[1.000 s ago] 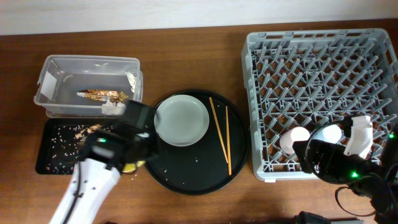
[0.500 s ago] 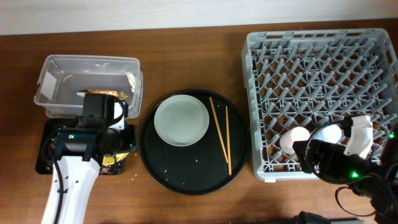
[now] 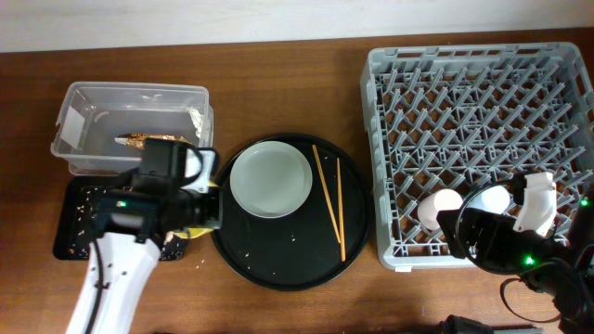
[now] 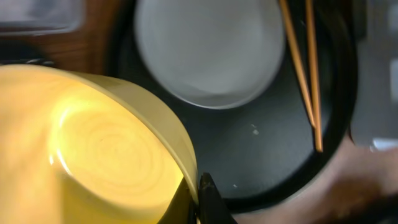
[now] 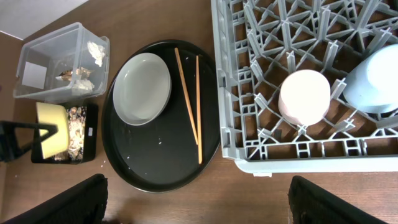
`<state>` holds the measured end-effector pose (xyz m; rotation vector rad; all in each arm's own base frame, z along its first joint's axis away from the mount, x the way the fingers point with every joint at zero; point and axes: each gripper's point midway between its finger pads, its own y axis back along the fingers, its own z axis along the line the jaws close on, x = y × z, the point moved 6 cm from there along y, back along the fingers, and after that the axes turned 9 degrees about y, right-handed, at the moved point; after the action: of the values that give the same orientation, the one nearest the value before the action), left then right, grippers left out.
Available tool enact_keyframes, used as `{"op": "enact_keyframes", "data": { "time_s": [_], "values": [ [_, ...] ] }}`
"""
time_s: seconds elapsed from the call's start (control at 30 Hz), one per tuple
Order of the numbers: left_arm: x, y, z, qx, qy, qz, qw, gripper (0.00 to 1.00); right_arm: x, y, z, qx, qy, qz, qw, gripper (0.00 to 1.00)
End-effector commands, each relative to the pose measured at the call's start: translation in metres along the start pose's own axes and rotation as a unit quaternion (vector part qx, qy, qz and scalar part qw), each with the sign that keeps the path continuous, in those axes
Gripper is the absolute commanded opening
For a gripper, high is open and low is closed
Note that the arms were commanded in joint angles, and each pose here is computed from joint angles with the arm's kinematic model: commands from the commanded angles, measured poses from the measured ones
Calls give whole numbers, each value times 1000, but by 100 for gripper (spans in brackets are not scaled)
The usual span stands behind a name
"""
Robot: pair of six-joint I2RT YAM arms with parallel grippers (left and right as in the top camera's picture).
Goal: Sort waste into correct bins and load items into the dishwasher rack
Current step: 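Set the yellow bowl back on the round black tray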
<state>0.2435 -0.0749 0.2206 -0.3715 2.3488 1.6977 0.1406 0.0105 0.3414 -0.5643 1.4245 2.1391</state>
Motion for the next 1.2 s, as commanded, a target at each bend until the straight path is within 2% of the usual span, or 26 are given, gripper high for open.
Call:
{"op": "enact_keyframes", "data": {
  "time_s": [0.0, 0.07, 0.27, 0.4, 0.5, 0.53, 0.7, 0.73, 0.9, 1.03, 1.17],
  "values": [
    [16, -13, -34, 20, -67, 26, 997, 0, -1, 0, 1, -3, 6, -3, 1000, 93],
    [32, -35, -48, -5, -61, 41, 997, 0, 0, 0, 1, -3, 5, -2, 1000, 93],
    [79, -104, -71, -20, -63, 88, 994, 0, 0, 0, 1, -3, 5, -1, 1000, 94],
    [85, -115, -81, -37, -64, 80, 994, 5, 0, 0, 1, -3, 5, -1, 1000, 94],
    [83, -115, -80, -47, -66, 70, 994, 25, 0, 0, 1, -3, 5, -1, 1000, 99],
    [83, -115, -80, -47, -67, 69, 994, 34, 0, 0, 1, -3, 5, -1, 1000, 99],
    [74, -105, -84, -59, -68, 57, 994, 55, 0, 0, 1, -3, 5, -1, 1000, 99],
    [69, -98, -86, -66, -69, 50, 994, 99, 0, 0, 1, -3, 5, -1, 1000, 99],
    [41, -47, -92, -100, -80, -5, 992, 99, 0, 0, 0, 1, 4, 0, 1000, 99],
    [34, -16, -89, -112, -79, -42, 990, 99, 1, 0, -1, 2, 4, 1, 1000, 99],
    [31, 22, -72, -140, -74, -111, 981, 99, 1, 0, -1, 2, 4, 1, 1000, 99]
  ]
}}
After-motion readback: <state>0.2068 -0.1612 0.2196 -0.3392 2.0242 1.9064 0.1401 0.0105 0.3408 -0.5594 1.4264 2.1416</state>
